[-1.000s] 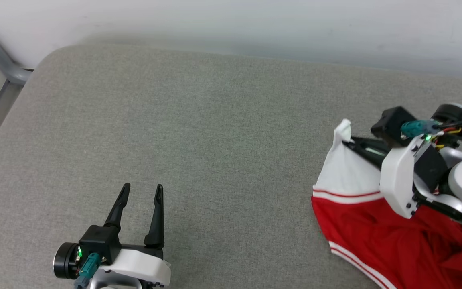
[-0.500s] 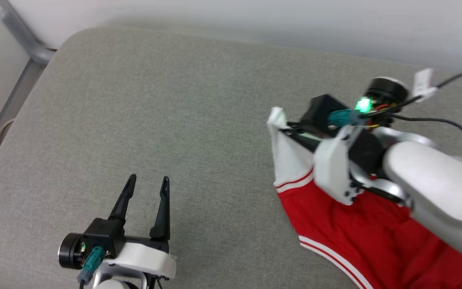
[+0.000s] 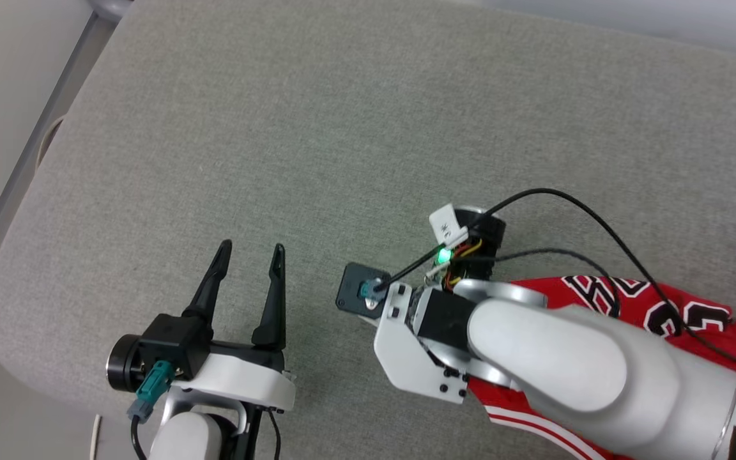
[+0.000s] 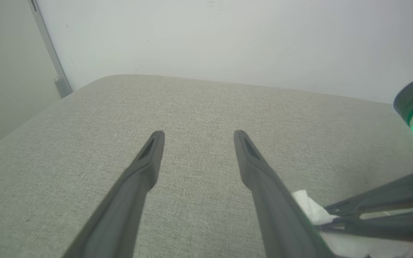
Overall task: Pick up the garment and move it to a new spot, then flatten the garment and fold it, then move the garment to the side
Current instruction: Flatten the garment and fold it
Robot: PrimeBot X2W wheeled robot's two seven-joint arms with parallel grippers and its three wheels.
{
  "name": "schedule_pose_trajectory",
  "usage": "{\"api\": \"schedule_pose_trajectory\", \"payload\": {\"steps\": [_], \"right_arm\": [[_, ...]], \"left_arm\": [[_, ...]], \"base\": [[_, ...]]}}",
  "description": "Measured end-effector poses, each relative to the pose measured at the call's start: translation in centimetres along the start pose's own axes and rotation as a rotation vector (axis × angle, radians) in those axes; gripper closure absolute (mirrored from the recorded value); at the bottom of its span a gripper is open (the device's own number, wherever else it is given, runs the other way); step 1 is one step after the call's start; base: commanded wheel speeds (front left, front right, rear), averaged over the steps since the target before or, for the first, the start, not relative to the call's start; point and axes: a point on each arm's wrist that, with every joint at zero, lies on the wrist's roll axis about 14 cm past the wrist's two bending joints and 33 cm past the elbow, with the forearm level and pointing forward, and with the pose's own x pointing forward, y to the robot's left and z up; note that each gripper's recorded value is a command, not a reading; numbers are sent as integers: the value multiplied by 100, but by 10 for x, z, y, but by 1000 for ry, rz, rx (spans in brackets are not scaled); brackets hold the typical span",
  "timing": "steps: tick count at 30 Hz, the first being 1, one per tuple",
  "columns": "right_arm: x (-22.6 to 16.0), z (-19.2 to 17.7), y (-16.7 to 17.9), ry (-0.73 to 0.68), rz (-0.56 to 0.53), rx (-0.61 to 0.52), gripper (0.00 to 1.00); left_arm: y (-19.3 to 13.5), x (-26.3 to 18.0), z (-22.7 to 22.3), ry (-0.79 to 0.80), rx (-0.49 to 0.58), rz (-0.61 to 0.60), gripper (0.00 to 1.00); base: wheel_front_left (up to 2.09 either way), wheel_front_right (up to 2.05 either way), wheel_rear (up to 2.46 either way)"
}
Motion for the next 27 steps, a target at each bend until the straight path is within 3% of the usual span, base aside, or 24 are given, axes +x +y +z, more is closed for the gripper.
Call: {"api": "schedule_pose_trajectory", "payload": {"steps": [4, 13, 14, 15, 20, 23, 27], "right_arm": [[16, -29, 26, 106, 65, 15, 100], [22, -52, 18, 193, 57, 62, 100], [21, -50, 18, 179, 53, 62, 60], [20, -48, 16, 157, 46, 63, 0], [4, -17, -1, -14, -2, 91, 0], [-22, 11, -17, -187, -60, 104, 0], [-49, 19, -36, -296, -135, 128, 0]], "left_arm": [[2, 2, -5, 17, 2, 11, 0], [3, 6, -11, 33, 3, 19, 0], [3, 7, -11, 32, 4, 19, 0], [3, 8, -11, 31, 7, 18, 0], [0, 6, -7, 16, 19, 0, 0], [-1, 2, 0, -5, 29, -11, 0], [-4, -2, 5, -21, 33, -27, 0]], "base": [[0, 0, 0], [0, 0, 0], [0, 0, 0], [0, 0, 0], [0, 0, 0], [0, 0, 0], [0, 0, 0]]}}
